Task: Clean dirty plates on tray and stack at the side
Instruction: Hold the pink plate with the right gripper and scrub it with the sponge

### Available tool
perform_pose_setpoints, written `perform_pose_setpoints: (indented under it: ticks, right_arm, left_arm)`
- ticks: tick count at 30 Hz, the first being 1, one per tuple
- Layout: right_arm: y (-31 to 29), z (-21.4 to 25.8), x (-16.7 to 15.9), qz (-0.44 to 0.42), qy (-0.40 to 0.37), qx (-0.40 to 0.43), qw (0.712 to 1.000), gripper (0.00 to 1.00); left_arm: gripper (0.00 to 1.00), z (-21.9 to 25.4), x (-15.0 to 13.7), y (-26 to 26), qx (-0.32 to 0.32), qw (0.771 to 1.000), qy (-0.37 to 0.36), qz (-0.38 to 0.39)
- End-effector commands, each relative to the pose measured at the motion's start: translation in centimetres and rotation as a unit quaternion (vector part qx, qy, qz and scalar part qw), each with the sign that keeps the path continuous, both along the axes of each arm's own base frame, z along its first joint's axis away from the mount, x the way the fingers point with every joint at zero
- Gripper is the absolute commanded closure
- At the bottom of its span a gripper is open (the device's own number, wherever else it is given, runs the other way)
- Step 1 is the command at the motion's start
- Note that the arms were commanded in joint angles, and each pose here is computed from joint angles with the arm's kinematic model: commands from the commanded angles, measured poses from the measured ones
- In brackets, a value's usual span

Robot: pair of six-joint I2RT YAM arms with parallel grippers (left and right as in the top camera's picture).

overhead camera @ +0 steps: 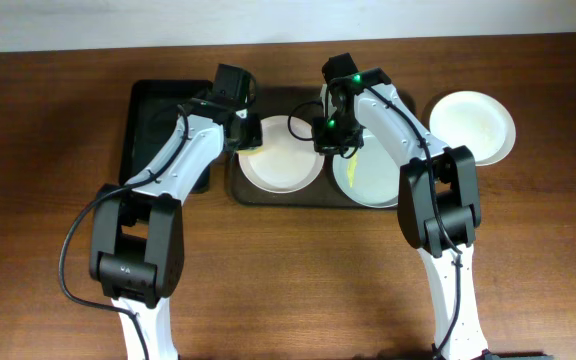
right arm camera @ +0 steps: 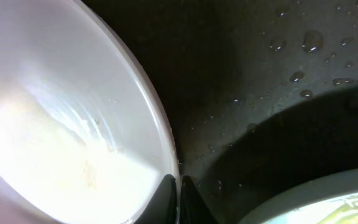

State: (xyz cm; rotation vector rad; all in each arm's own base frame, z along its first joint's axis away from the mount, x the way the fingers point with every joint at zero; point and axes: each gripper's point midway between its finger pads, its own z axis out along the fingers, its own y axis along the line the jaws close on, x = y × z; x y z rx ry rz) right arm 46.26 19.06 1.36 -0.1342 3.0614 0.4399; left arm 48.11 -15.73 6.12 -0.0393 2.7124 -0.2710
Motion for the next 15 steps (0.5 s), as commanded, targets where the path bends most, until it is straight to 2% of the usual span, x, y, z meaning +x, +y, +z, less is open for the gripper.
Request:
perform_pose_setpoints:
  ticks: [1, 7, 15]
  right_arm:
    - [-0.8, 1.0, 0.8, 0.001, -0.021, -0.015, 1.000, 0.96]
    - [-0.7, 1.0, 1.0, 0.000, -0.023, -0.012, 1.000, 0.96]
    - [-0.7, 1.0, 1.0, 0.000, -0.024, -0.012, 1.000, 0.96]
  left_arm:
    - [1.00, 2.7, -0.9, -4.6, -0.110, 0.993, 0.004, -0.037]
    - [1.00, 1.8, -2.4, -7.2, -0.103, 0.992, 0.016, -0.064]
    - [1.00, -4.7, -3.7, -6.4, -0.067, 0.993, 0.082, -0.053]
